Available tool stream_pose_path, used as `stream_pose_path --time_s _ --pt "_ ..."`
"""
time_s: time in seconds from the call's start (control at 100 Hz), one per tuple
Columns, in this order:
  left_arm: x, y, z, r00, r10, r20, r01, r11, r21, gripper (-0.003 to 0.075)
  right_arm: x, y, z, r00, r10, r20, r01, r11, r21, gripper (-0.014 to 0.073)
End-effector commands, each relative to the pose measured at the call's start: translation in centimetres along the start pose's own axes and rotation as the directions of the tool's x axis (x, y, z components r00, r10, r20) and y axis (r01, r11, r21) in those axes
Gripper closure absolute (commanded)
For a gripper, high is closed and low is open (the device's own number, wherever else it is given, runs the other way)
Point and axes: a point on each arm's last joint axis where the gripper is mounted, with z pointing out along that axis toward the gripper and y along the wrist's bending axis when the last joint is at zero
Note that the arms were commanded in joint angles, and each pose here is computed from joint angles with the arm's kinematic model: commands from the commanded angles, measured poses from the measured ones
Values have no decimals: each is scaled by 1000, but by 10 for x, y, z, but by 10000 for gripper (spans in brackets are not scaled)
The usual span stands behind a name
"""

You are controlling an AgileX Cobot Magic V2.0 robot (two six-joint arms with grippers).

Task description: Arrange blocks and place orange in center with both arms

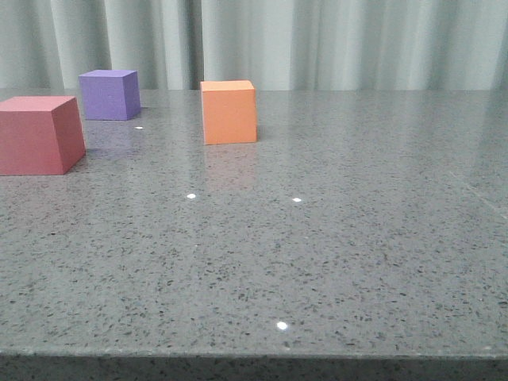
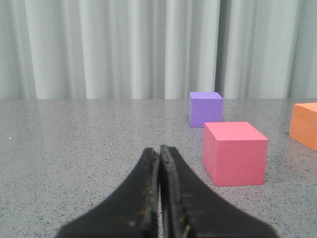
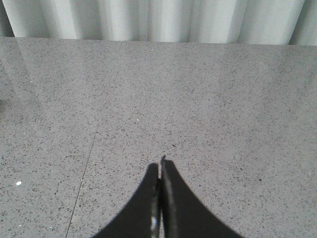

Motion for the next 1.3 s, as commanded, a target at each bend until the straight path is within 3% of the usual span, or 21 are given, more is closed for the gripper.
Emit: stream_pose_path --time_s 0.0,0.54,0.71,0.81,0.99,1.14,1.29 --pt "6 0 -2 997 -2 74 2 1000 5 741 -13 -1 -3 996 -26 88 25 1000 7 664" --pt "3 0 -2 996 -4 86 4 1000 6 741 -13 -1 -3 996 -26 88 25 1000 7 664" --pt "-23 -1 -5 991 -90 95 89 996 9 741 -13 -1 -3 996 -26 88 25 1000 7 664" --pt "-51 -3 -4 984 -179 19 178 984 18 741 -13 -1 -3 996 -26 88 25 1000 7 664" --pt "-117 -9 15 969 -174 -178 178 984 11 741 -13 -1 -3 996 -26 88 25 1000 7 664" --pt "-162 -13 46 906 -144 -398 153 988 -8 741 -13 -1 -3 996 -26 88 25 1000 7 664" --pt "-191 -13 77 863 -115 -491 120 993 -21 741 -13 -1 -3 996 -26 88 25 1000 7 664"
